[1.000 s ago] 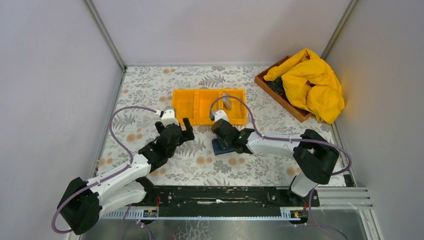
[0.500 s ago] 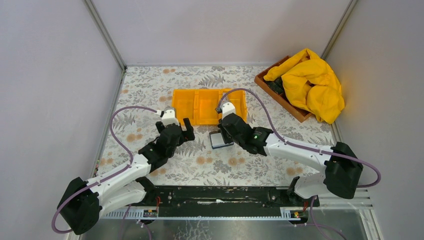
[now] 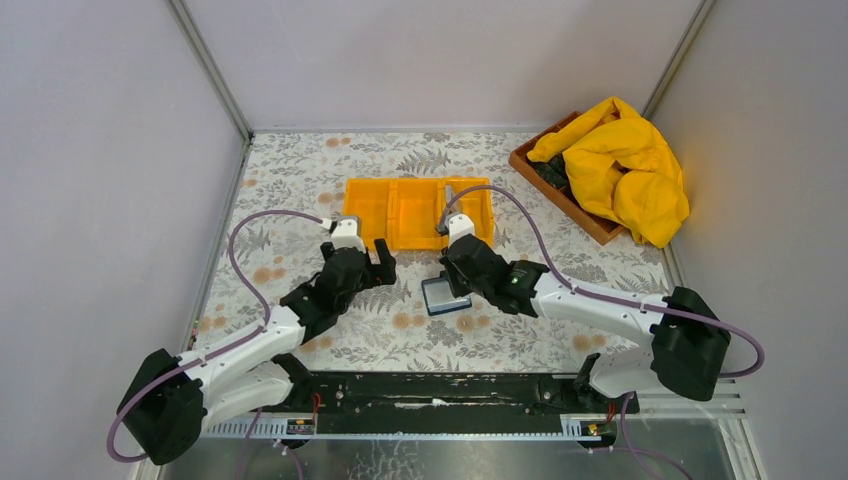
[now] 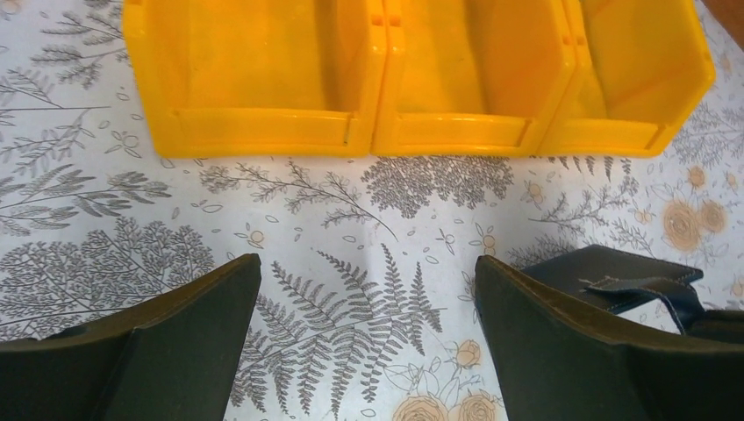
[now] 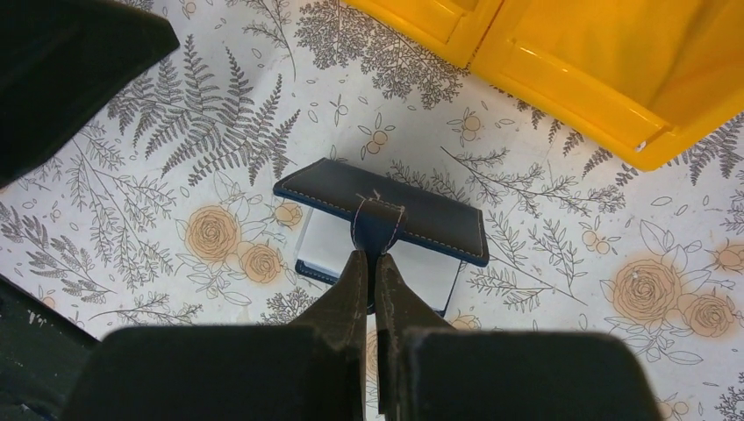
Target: Take the credit cards out of the card holder
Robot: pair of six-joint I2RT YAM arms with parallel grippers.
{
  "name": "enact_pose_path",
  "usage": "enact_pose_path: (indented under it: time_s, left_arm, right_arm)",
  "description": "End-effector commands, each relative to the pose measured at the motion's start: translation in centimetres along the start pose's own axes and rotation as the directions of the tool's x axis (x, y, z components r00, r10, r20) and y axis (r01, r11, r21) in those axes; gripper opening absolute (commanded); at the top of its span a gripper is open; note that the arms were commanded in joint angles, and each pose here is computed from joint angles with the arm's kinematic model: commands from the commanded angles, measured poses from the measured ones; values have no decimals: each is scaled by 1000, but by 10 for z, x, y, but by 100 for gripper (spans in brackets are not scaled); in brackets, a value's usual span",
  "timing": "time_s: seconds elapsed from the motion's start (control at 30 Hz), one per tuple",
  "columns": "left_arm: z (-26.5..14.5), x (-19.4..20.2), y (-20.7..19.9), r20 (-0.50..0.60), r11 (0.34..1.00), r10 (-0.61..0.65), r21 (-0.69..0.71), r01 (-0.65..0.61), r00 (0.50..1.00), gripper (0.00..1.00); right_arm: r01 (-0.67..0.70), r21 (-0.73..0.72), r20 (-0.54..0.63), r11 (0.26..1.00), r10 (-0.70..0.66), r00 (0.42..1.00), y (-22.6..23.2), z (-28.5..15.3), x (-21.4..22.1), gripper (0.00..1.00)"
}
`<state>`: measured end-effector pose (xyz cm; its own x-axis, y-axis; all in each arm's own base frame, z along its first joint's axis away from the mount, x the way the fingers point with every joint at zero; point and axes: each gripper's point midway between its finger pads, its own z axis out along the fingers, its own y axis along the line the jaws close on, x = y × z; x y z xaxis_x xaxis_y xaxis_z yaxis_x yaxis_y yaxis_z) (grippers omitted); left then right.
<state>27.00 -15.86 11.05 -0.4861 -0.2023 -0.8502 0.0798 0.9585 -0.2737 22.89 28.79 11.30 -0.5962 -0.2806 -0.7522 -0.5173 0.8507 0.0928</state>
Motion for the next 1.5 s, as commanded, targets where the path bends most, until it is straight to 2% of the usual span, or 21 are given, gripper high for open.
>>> enact_pose_path:
  time_s: [0.0,0.27,0.47,0.7,0.9,1.2,1.47]
  left_arm:
    - [3,-5,-15,16,997,-1,78,0,1000,100]
    - [2,-6,-15,20,997,1,76,-2,1000,100]
    - [1,-8,-11,29,998,-8,56,7,1000,100]
    - [4,-4,-12,15,998,-3,59,2,1000,100]
    - [6,-3,-11,12,999,0,50,0,1000,100]
    - [7,-2,-13,6,998,5,61,-5,1000,100]
    - [6,-3,-11,12,999,4,52,-5,1000,100]
  right_arm:
    - [-16,27,69,1000,14,998,-2,-6,-22,0]
    - [1,14,61,1000,-2,998,5,-3,-32,0]
    - [-3,-1,41,1000,3,999,2,-12,-16,0]
    - [19,-93,7,995,-19,1000,13,-27,-6,0]
    - [21,-109,55,994,-15,998,13,-39,-17,0]
    - [57,-83,14,995,-56,998,13,-22,-11,0]
    - [82,-80,19,993,-80,997,20,-10,-24,0]
